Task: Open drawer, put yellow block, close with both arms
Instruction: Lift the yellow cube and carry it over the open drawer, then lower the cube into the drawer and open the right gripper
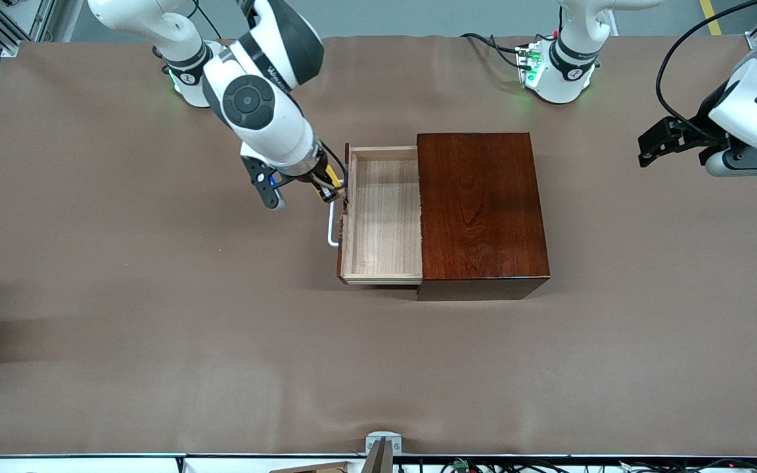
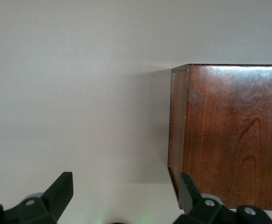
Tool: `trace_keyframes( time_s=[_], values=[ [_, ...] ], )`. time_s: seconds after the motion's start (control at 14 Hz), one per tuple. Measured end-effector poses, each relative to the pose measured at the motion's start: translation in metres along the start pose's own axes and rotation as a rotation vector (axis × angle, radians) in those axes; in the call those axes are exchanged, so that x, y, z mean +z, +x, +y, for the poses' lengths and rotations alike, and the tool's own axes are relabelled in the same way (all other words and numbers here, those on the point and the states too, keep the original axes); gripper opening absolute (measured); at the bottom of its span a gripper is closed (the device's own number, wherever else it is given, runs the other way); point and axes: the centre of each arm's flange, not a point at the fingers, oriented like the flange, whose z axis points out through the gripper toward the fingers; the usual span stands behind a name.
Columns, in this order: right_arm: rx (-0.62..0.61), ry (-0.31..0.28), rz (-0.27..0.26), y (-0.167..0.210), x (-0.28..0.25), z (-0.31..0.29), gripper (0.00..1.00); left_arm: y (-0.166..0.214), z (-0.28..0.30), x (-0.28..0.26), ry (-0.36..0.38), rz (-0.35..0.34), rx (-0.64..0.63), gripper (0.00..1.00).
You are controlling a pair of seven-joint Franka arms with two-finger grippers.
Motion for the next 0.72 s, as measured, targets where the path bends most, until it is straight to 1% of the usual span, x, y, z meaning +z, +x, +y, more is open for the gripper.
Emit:
trace_keyframes(
  time_s=[0.29,0.72],
  values=[
    [0.111,0.016,-0.003,-0.037,0.019,-0.015,0.56,0.000,0.000,0.000,0.000,0.000,0.000,1.00],
    [0.152,-0.014,0.011,-0.055,0.057,-0.020,0.56,0.000,0.000,0.000,0.000,0.000,0.000,1.00]
  ],
)
